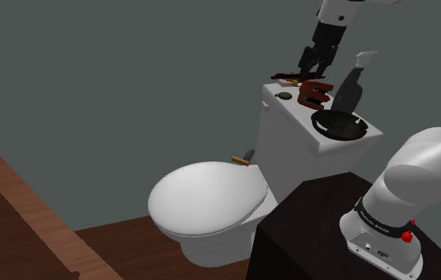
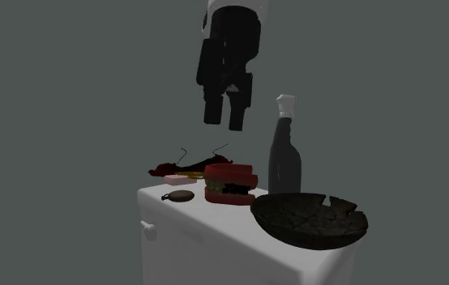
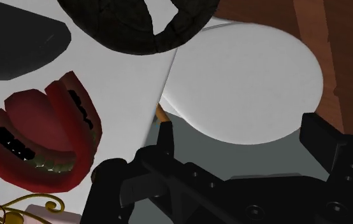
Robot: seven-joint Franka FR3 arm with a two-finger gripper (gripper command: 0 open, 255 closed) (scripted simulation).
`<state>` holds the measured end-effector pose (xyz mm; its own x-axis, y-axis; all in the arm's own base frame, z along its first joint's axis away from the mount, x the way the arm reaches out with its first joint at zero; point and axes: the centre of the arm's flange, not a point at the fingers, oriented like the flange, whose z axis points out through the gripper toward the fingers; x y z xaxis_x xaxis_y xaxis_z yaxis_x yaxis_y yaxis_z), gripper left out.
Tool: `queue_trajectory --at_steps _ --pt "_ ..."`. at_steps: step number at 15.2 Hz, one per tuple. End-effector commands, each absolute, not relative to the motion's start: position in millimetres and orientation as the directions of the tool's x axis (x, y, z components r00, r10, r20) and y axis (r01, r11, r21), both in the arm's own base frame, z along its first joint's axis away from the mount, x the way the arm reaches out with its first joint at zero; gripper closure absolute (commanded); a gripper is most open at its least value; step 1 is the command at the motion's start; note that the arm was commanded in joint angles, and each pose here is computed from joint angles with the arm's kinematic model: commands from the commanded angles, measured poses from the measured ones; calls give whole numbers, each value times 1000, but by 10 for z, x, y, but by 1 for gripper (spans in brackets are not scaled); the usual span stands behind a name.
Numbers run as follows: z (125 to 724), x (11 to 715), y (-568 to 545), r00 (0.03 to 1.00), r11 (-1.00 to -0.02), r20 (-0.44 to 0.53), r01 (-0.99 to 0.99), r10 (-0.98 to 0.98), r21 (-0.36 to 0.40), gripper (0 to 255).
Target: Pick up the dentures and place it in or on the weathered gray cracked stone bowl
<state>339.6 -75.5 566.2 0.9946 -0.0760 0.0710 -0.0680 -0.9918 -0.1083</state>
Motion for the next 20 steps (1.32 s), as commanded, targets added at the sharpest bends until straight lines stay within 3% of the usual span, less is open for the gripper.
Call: queue_trajectory --at_steps 1,13,20 --pt "5529 3482 -944 994 -993 72 -73 -80 -93 0" --pt "4836 3973 -2139 991 -994 71 -109 -109 -5 0" --pt "4467 3999 -2140 991 -994 71 -109 -109 -5 0"
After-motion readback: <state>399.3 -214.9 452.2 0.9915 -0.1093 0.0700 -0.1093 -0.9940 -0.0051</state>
